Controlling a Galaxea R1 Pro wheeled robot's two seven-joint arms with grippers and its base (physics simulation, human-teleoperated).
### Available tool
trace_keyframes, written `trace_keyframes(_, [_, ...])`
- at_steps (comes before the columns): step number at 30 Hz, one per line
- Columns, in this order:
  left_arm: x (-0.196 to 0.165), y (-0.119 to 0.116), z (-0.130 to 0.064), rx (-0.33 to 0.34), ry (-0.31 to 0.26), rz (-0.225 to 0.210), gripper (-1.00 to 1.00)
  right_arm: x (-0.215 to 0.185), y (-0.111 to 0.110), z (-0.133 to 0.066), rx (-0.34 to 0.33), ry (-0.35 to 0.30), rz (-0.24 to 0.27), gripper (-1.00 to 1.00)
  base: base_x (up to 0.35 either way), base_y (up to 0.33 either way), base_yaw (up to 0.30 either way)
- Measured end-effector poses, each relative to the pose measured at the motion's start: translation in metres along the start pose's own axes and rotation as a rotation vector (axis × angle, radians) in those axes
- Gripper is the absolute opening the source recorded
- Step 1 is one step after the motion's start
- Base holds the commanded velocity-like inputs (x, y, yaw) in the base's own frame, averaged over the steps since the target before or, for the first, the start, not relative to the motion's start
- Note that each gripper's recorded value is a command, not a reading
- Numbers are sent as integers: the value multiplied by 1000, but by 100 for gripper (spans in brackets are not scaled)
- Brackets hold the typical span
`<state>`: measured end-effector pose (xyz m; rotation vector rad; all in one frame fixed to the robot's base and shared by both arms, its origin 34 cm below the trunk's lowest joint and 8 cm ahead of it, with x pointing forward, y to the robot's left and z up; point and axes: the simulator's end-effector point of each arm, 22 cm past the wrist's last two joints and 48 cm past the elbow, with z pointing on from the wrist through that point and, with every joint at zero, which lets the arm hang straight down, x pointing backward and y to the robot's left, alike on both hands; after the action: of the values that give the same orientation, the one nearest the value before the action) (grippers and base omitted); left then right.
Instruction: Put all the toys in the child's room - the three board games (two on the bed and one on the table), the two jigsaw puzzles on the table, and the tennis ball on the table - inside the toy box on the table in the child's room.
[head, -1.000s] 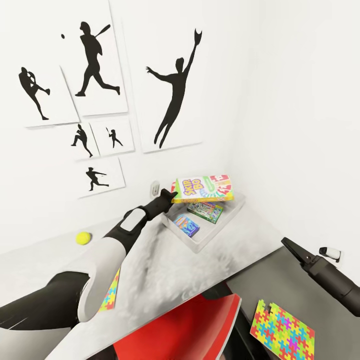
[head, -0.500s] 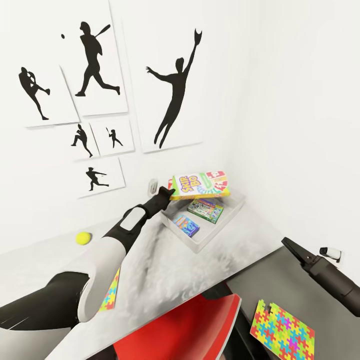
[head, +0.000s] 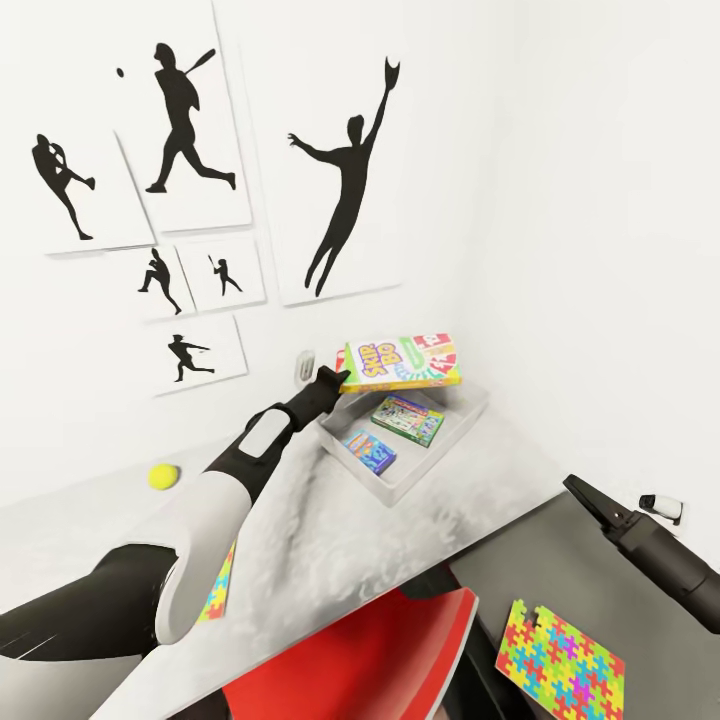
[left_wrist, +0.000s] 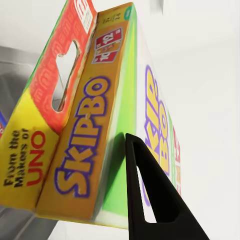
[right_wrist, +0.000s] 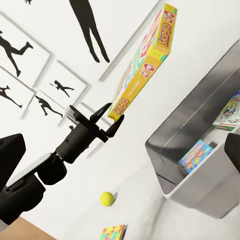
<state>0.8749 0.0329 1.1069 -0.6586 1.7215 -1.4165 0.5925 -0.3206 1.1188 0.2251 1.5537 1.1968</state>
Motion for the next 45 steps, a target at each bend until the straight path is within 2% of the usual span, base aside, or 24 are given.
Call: trace_keyframes(45, [-2,0,0,-1,-7,3,-100,0,1,0,-4,1,1,100,0,-24,0])
